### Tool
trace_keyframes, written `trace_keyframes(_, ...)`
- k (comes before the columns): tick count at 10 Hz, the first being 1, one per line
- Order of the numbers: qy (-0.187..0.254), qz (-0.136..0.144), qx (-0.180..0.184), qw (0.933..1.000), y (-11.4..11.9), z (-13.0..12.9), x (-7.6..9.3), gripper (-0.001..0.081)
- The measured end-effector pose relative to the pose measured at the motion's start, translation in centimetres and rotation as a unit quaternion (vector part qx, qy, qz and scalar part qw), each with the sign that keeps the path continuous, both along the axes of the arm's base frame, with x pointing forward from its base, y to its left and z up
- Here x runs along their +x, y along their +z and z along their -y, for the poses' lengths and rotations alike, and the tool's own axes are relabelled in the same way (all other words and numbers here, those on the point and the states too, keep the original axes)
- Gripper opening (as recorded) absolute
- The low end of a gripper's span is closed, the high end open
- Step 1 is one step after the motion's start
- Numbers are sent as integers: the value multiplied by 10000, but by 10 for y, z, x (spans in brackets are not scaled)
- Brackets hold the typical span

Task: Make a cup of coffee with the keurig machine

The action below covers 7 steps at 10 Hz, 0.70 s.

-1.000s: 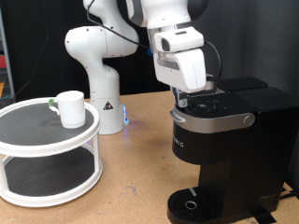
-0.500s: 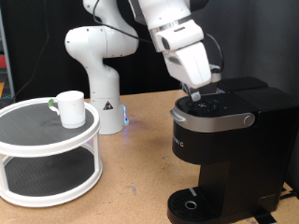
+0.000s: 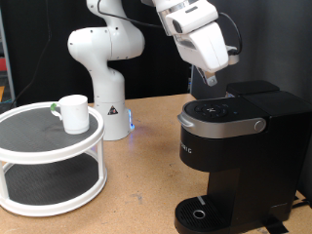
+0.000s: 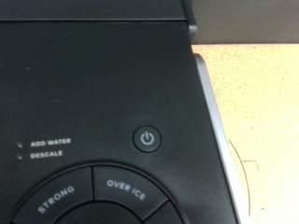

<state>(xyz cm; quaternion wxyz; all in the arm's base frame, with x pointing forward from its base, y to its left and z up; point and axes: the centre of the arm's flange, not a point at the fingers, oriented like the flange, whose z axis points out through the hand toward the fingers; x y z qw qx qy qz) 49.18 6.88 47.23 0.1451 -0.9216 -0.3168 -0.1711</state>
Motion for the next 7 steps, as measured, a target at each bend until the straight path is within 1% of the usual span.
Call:
trace_keyframes(1,-423,199,103,9989,-1,1,3,7)
trace_keyframes(2,-983,402,344,9938,-4,2,4,7)
trace_keyframes(3,-1446,438,637,9865,-7,5,2,7)
trace_keyframes(4,-1679,336,836,9817,-9,8,-2,7)
trace_keyframes(5,-1629,101,913,9824,-10,13,-9,7)
trace_keyframes(6,-1450,-108,923,9851,-9,20,-18,7)
trace_keyframes(7,-1281,-235,898,9874,-7,28,-28,7)
